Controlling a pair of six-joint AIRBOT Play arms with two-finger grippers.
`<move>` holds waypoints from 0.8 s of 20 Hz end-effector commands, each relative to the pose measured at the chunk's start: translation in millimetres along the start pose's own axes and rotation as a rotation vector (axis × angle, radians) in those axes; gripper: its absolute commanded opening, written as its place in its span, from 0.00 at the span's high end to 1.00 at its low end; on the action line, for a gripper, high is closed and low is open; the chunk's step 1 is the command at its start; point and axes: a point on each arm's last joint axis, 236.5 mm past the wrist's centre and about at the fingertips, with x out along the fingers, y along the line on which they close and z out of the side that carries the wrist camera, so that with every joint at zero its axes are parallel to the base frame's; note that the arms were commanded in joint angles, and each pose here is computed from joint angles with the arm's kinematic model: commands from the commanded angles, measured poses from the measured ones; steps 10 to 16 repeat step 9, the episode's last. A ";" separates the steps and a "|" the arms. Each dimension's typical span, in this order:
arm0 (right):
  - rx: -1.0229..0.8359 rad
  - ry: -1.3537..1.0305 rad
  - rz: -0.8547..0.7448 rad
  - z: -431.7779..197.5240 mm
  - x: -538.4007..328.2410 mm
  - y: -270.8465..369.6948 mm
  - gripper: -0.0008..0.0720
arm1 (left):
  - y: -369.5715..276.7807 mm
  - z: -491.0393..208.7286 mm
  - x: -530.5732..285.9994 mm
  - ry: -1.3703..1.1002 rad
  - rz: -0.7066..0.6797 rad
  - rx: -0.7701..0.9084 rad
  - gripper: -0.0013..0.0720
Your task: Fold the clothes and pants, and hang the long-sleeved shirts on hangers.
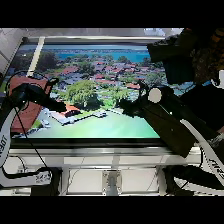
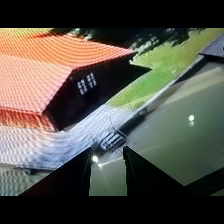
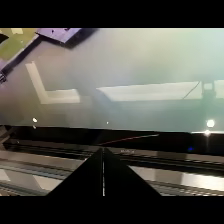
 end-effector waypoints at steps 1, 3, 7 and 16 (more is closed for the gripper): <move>0.119 0.017 0.010 -4.7 0.5 3.7 0.96 | 0.1 0.2 -0.1 0.000 0.000 0.001 0.67; 0.106 0.018 0.005 -7.4 1.7 4.4 0.96 | 0.1 0.2 -0.1 0.000 0.000 0.001 0.67; 0.087 0.015 -0.006 -10.0 3.2 4.5 0.96 | 0.1 0.2 -0.1 0.000 0.000 0.001 0.67; 0.088 0.015 -0.006 -10.1 3.2 4.6 0.96 | 0.1 0.2 -0.1 0.000 0.000 0.001 0.67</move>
